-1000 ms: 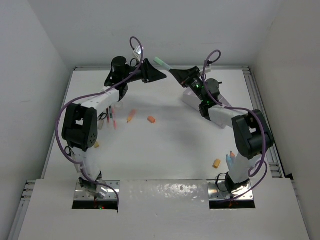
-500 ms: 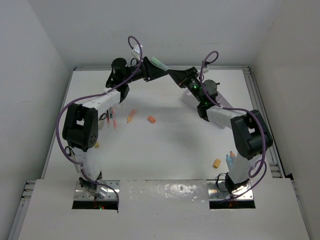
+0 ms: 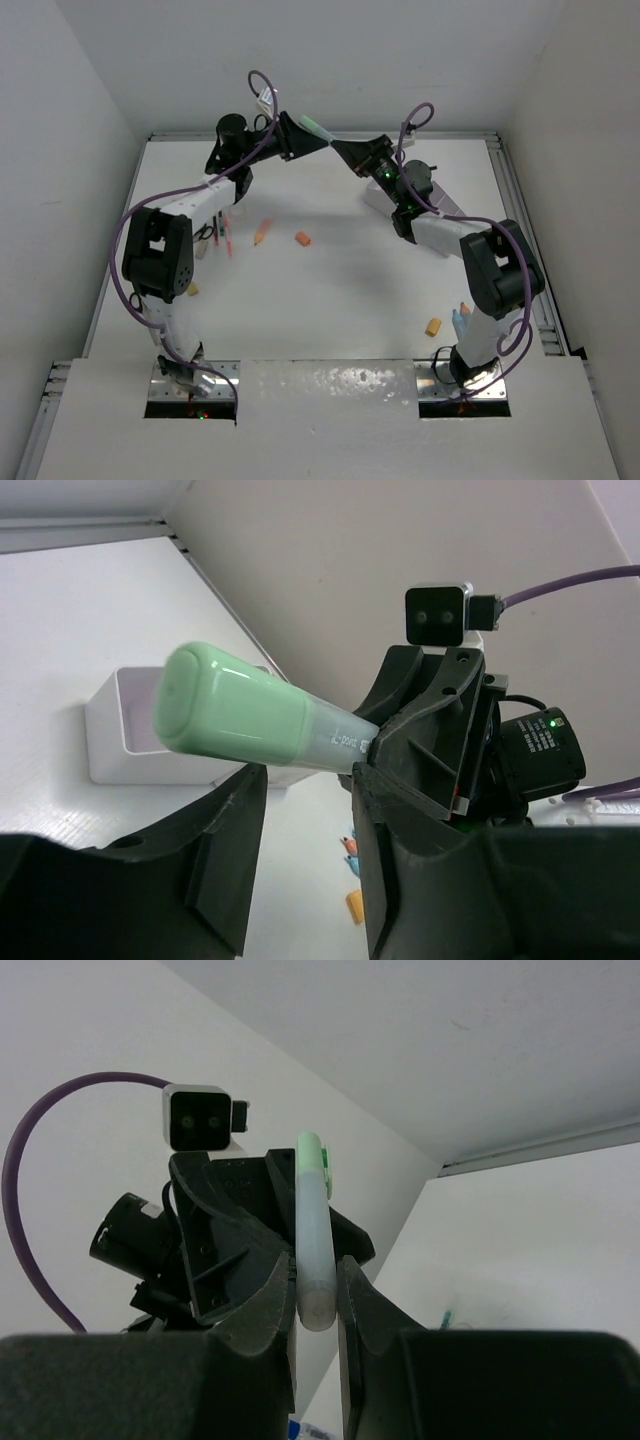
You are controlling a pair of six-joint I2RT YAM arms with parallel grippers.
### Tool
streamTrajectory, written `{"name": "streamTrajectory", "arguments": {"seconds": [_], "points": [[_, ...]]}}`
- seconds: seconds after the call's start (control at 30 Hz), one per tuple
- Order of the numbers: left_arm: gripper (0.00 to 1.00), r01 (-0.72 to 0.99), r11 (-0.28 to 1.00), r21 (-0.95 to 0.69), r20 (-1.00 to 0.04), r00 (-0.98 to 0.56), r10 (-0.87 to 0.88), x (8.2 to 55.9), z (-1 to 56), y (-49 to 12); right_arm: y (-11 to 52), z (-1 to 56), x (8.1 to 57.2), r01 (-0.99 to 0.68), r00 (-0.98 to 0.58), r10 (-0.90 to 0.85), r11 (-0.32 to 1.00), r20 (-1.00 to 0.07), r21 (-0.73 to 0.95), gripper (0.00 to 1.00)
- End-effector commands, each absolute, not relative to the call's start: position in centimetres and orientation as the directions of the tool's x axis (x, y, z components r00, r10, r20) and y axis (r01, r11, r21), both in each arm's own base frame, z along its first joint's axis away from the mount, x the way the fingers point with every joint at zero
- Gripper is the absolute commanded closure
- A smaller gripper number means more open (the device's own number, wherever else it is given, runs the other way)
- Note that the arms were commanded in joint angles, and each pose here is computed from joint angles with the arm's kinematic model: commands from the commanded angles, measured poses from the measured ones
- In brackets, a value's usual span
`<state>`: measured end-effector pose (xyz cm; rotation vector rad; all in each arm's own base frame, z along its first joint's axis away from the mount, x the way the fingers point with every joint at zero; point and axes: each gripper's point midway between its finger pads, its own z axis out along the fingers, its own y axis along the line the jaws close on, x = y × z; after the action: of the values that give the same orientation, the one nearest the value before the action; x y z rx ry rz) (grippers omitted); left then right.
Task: Sort the stationery into containers
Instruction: Close the pen cap on the pen.
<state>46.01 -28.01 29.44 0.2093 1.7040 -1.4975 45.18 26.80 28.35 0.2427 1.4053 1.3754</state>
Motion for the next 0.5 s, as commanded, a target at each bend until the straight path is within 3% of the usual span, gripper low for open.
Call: {"name": "streamTrajectory", "arguments": {"seconds": [0.0,0.47], "points": [[0.61,0.726,0.271,-0.632,-0.760,-0.513,-0.398,45.3,34.4,-26.3,27.1,31.3,44.8,-0.590,-0.331,0.773,0.278,-0.541,0.758,1.00],[0.62,0.764,0.233,-0.601,-0.778,-0.493,-0.389,44.4,35.0,-27.7,28.6,30.2,45.1,-0.576,-0.369,0.772,0.247,-0.518,0.779,1.00]]}}
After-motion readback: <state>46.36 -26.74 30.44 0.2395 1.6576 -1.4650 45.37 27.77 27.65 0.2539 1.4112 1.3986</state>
